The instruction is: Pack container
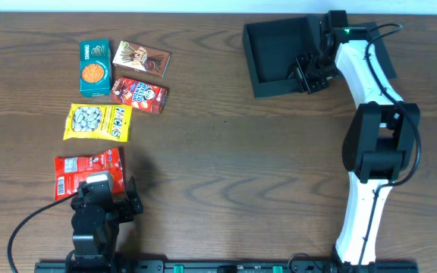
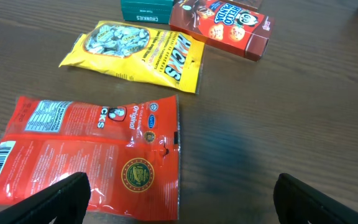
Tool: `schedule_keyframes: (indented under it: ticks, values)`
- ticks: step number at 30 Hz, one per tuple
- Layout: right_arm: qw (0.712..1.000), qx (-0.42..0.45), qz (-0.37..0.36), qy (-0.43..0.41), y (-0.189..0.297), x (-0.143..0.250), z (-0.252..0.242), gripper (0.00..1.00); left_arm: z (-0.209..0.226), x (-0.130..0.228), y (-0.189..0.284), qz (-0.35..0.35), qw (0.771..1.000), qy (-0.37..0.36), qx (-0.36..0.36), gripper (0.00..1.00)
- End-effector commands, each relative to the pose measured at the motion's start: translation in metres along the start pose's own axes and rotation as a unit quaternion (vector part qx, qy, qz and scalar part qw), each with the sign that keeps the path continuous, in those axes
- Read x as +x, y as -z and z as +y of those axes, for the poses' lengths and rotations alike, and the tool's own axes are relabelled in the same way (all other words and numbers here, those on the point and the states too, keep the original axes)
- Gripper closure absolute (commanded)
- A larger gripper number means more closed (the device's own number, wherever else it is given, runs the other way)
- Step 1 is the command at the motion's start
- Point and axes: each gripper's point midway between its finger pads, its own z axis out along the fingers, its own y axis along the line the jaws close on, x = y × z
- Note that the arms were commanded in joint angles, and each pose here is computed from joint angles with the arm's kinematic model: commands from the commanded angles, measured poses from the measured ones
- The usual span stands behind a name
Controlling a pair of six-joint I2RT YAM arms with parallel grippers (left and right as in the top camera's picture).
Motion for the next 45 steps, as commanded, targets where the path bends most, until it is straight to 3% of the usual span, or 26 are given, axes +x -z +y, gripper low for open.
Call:
schedule_keyframes:
  ticks: [1,9,15,21,23,39,45]
  values:
    - [1.000,0.015,0.012,0.022,-0.007,0.003,-0.008,0.71,0.002,0.002,-0.001,0.001,1.000,0.005,-0.004,0.05]
    - [0.993,0.099,-0.015,0.057,-0.001,-0.002,-0.043,0.90,0.002,0.002,-0.001,0.001,1.000,0.005,-0.004,0.05]
    - [0.979,0.130,-0.060,0.145,0.014,-0.004,-0.039,0.84,0.002,0.002,-0.001,0.001,1.000,0.005,-0.004,0.05]
    - [0.938,0.160,-0.121,0.285,0.036,0.008,-0.016,0.83,0.002,0.002,-0.001,0.001,1.000,0.005,-0.004,0.05]
    - [0.929,0.163,-0.128,0.307,0.037,0.014,-0.012,0.78,0.002,0.002,-0.001,0.001,1.000,0.005,-0.004,0.05]
    - [0.943,0.182,-0.103,0.261,0.034,0.028,-0.027,0.74,0.002,0.002,-0.001,0.001,1.000,0.005,-0.004,0.05]
    - [0.965,0.116,-0.060,0.228,0.025,0.046,-0.007,0.78,0.002,0.002,-0.001,0.001,1.000,0.005,-0.004,0.05]
